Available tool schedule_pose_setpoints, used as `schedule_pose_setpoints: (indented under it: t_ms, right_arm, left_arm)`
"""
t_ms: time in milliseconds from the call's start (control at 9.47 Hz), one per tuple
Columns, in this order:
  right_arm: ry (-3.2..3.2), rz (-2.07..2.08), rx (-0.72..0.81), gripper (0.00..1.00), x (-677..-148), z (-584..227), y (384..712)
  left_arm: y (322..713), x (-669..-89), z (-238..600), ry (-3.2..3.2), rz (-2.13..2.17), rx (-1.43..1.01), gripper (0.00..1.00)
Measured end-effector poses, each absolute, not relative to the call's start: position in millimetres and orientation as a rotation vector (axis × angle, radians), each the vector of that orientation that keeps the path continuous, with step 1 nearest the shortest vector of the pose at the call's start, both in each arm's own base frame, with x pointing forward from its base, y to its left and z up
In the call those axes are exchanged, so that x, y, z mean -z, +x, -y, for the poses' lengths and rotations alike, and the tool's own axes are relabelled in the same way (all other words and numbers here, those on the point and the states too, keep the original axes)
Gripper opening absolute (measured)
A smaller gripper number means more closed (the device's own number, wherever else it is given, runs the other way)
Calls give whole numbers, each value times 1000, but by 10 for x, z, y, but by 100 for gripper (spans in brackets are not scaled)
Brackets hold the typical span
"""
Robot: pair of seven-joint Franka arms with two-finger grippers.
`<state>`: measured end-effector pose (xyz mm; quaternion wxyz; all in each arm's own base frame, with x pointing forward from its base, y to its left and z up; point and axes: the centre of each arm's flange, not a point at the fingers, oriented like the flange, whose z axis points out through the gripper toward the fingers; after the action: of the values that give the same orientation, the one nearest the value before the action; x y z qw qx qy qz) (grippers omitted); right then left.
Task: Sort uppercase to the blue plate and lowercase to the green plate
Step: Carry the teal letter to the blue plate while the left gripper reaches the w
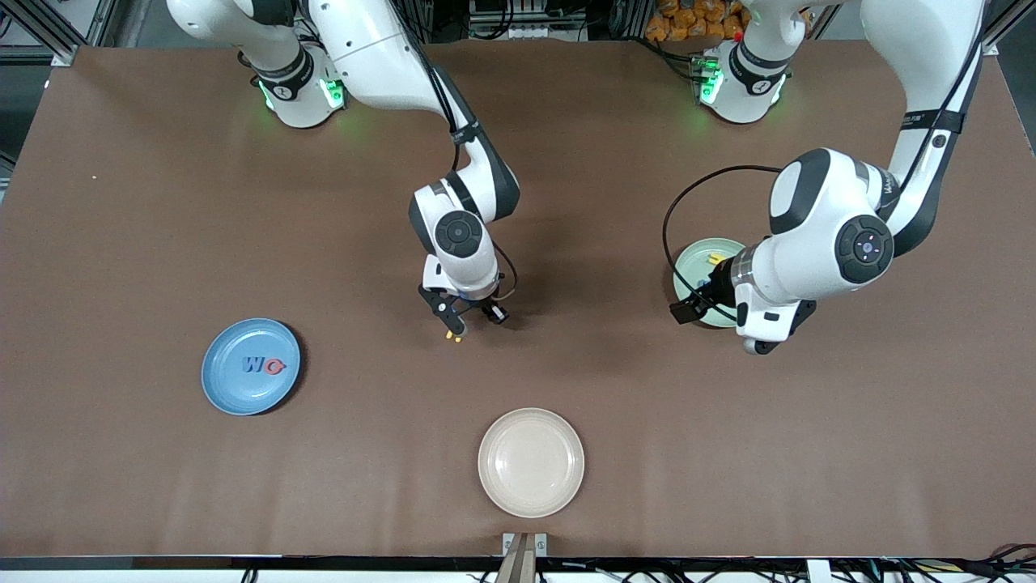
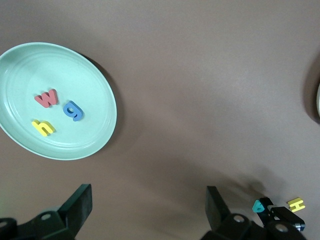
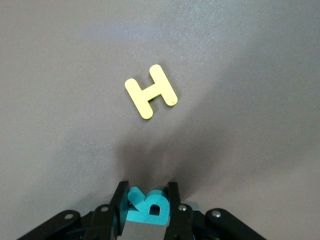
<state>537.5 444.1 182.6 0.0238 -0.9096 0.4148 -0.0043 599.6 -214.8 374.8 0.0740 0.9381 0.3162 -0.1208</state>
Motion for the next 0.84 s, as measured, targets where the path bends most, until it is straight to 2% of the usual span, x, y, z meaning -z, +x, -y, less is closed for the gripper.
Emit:
schedule_pose_setpoints:
  t_ms: [211,528,845]
  right_arm:
    - [-2835,-1205,35,36,-1965,-4148,5639]
    - [-2882,-1072,-14,36,-2415,-3011,6308]
    - [-2973,-889,-94,36,-2781,-1722,6675]
  left_arm:
    - [5999,-3765,2170,2815,-943,359,100]
    - [6020,-3726,2269,2816,-919,369,100]
    - [5901,-3574,3191,2883,-719,371,100]
